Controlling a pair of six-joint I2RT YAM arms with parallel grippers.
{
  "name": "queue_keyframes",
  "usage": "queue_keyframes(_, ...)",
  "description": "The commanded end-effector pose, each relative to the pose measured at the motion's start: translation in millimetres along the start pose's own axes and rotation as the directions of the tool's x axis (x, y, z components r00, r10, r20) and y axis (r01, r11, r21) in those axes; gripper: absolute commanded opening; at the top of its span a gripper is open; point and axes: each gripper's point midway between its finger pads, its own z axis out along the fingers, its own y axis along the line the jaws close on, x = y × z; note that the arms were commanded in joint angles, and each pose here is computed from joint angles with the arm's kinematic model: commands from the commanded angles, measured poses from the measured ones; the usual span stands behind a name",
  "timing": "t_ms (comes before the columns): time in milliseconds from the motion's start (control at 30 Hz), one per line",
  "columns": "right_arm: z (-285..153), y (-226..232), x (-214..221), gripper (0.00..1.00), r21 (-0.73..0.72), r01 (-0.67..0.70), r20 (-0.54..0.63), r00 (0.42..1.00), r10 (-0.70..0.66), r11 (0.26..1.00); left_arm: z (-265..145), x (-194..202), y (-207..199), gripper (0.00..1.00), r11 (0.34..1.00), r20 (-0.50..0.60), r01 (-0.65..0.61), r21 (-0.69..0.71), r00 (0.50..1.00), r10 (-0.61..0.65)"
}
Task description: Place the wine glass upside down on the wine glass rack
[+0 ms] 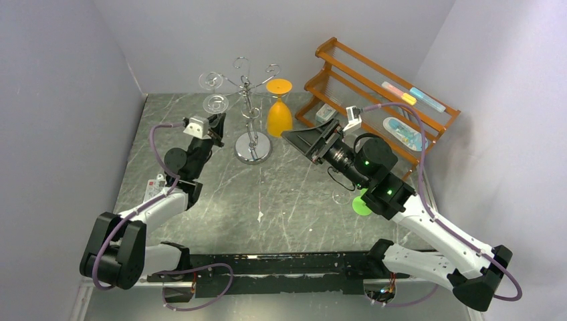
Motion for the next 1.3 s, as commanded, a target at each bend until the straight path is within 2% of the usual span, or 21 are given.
queue_keyframes(0,-3.5,0.4,0.2,0.82,-0.008,-0.006,0.005,1.000,0.006,1.000,8.6,-23.1,-5.8,0.06,0.995,0.076,-0.081,0.057,0.994,0.076)
queue_keyframes(200,-2.9,-1.5,2.1,0.82,-0.004,-0.008,-0.001,1.000,0.008,1.000,12.4,-3.3,-5.3,0.17,0.994,-0.002,-0.087,0.068,0.996,0.087)
queue_keyframes(267,-2.9,-2.0,2.2,0.82,-0.001,-0.008,-0.002,1.000,0.008,1.000,12.0,-0.1,-4.4,0.24,0.995,-0.017,-0.081,0.063,0.996,0.082)
queue_keyframes(400,-4.4,-3.2,1.1,0.82,0.007,-0.004,0.004,1.000,0.004,1.000,8.5,3.0,-0.5,0.45,0.998,-0.036,-0.061,0.035,0.997,0.062)
queue_keyframes(467,-5.4,-4.5,1.5,0.82,0.012,0.001,0.002,1.000,-0.001,1.000,5.7,3.1,1.2,0.51,0.999,-0.040,-0.050,0.021,0.998,0.051)
queue_keyframes(633,-8.2,-11.2,-6.1,0.82,0.048,0.020,0.043,0.999,-0.022,0.999,-5.6,2.6,6.4,0.62,0.999,-0.048,-0.029,-0.021,0.998,0.028)
queue_keyframes(733,-11.7,-17.7,-9.6,0.83,0.080,0.048,0.060,0.997,-0.053,0.996,-15.9,3.4,13.0,0.66,0.996,-0.063,0.028,-0.083,0.997,-0.033)
queue_keyframes(800,-14.7,-22.8,-13.3,0.84,0.108,0.066,0.077,0.994,-0.074,0.992,-22.3,8.8,25.0,0.69,0.982,-0.112,0.072,-0.175,0.989,-0.092)
queue_keyframes(833,-16.8,-24.5,-15.7,0.85,0.119,0.083,0.086,0.992,-0.094,0.989,-32.5,22.5,31.8,0.70,0.967,-0.192,0.090,-0.240,0.972,-0.138)
queue_keyframes(933,-21.1,-42.9,-20.9,0.87,0.204,0.152,0.095,0.980,-0.175,0.967,-56.9,45.2,36.4,0.74,0.932,-0.297,0.133,-0.338,0.924,-0.240)
queue_keyframes(967,-22.7,-51.0,-25.3,0.88,0.247,0.177,0.104,0.973,-0.208,0.953,-63.5,50.6,34.2,0.76,0.926,-0.316,0.150,-0.347,0.911,-0.265)
queue_keyframes(1000,-24.4,-58.2,-28.1,0.88,0.284,0.209,0.102,0.964,-0.246,0.936,-68.7,53.6,31.0,0.82,0.925,-0.333,0.160,-0.343,0.900,-0.280)
queue_keyframes(1033,-26.1,-65.7,-31.7,0.88,0.324,0.237,0.101,0.954,-0.282,0.916,-73.4,55.6,27.3,0.95,0.926,-0.356,0.170,-0.338,0.887,-0.292)
queue_keyframes(1133,-33.7,-92.1,-45.8,0.89,0.472,0.334,0.072,0.908,-0.414,0.816,-89.6,54.7,26.5,0.97,0.905,-0.414,0.177,-0.386,0.843,-0.342)
queue_keyframes(1200,-40.7,-115.0,-54.5,0.88,0.593,0.375,0.022,0.877,-0.479,0.713,-104.7,45.4,36.2,0.97,0.833,-0.416,0.190,-0.520,0.795,-0.441)
queue_keyframes(1267,-44.3,-139.1,-57.4,0.87,0.683,0.403,-0.043,0.855,-0.517,0.609,-113.1,31.0,36.9,0.97,0.815,-0.425,0.185,-0.549,0.778,-0.463)
